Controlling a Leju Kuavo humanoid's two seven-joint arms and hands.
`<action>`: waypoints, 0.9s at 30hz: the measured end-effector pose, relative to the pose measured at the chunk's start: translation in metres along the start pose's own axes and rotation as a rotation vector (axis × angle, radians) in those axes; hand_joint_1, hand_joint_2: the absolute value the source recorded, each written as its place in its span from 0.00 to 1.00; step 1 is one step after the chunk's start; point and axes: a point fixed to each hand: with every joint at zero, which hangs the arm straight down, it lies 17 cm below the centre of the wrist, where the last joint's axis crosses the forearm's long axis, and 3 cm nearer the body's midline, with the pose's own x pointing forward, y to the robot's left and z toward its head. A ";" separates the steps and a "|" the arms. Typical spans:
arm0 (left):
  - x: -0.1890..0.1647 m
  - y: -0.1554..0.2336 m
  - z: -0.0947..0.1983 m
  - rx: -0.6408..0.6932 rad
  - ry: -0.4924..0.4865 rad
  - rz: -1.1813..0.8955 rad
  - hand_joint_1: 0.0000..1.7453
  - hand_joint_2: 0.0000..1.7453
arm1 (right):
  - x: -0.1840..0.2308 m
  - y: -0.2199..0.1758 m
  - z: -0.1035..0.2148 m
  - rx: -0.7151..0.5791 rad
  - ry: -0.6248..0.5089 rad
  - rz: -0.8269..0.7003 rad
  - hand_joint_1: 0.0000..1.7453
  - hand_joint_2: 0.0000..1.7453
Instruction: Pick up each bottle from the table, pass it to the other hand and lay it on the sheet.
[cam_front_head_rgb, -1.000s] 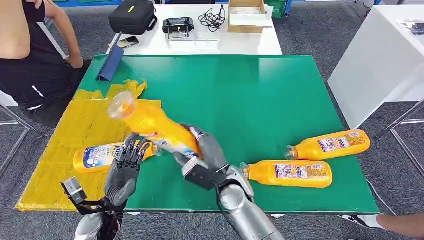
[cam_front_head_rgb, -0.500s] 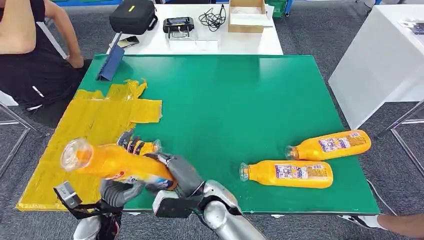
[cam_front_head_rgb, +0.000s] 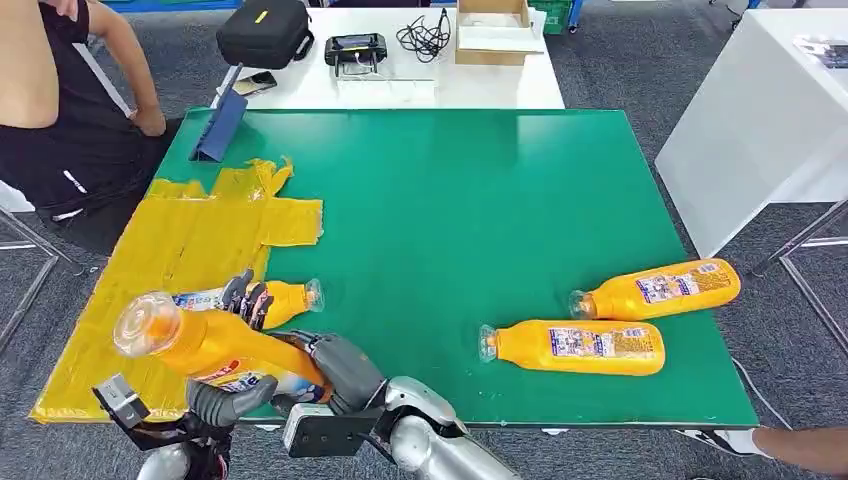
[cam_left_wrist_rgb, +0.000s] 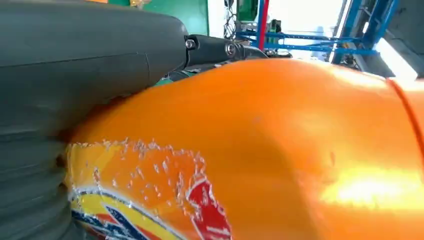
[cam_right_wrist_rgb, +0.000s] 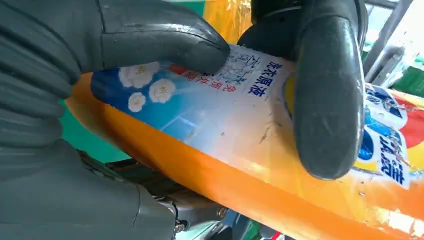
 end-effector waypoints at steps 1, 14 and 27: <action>0.000 0.000 0.001 0.000 0.002 0.003 1.00 1.00 | -0.001 0.001 0.000 0.003 0.002 0.001 1.00 1.00; 0.001 -0.004 0.004 -0.022 -0.007 -0.011 1.00 1.00 | -0.004 -0.002 0.000 -0.013 0.009 0.021 1.00 1.00; 0.006 -0.012 -0.009 -0.029 -0.036 -0.225 1.00 1.00 | -0.006 -0.034 0.002 -0.113 0.023 0.039 0.00 1.00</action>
